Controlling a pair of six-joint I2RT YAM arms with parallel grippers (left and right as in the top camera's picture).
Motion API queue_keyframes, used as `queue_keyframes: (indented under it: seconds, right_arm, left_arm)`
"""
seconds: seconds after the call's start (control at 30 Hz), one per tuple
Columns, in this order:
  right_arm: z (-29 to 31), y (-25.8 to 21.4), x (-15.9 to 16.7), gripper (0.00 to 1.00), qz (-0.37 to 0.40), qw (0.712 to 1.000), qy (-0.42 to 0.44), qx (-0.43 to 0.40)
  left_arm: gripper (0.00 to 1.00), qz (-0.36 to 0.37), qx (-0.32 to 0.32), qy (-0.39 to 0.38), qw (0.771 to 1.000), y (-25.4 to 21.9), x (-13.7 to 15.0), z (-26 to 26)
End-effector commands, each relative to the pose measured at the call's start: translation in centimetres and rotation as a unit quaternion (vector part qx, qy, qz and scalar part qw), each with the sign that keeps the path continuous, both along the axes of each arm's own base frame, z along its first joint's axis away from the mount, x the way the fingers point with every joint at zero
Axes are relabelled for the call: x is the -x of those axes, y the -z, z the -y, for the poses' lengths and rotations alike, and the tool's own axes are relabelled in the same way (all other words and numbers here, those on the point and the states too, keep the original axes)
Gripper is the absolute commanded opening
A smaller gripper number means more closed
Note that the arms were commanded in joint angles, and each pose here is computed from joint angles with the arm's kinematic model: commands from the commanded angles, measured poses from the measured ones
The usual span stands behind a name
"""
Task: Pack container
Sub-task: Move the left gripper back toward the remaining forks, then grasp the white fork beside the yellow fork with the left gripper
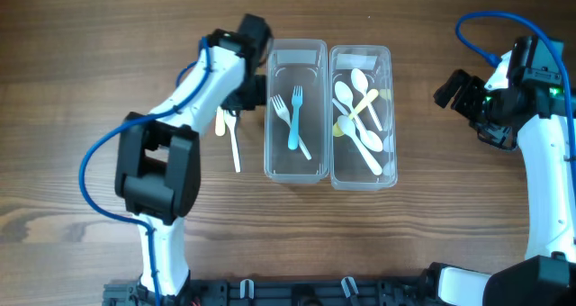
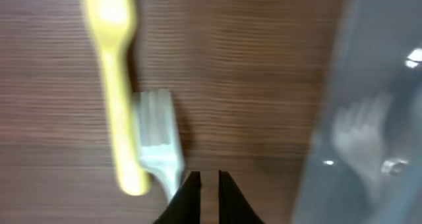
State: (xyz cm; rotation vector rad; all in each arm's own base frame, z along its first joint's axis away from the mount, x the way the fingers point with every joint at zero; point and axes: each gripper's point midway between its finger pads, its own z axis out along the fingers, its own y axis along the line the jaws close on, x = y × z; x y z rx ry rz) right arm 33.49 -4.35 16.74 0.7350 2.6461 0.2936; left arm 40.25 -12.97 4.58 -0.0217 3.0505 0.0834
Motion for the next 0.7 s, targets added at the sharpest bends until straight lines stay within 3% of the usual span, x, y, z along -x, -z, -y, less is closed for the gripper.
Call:
queue_keyframes:
  seconds: [0.0,0.23,0.47,0.67]
  right_arm:
    - [-0.2,0.5,0.0,1.00,-0.009,1.000,0.002,-0.010]
    - [-0.2,0.5,0.0,1.00,-0.008,1.000,0.002,-0.010]
    - [-0.2,0.5,-0.1,1.00,-0.008,1.000,0.002,-0.010]
    - [-0.2,0.5,-0.1,1.00,-0.007,1.000,0.002,-0.010]
  left_arm:
    - [0.22,0.005,0.001,-0.028,1.000,-0.6,-0.9,-2.8]
    - [0.29,-0.038,0.076,-0.020,0.996,-0.5,0.4,-1.7]
    - [0.37,-0.081,0.070,-0.012,0.994,0.8,3.0,-1.1]
    - [0.38,-0.089,0.067,-0.034,0.993,3.2,4.1,-1.4]
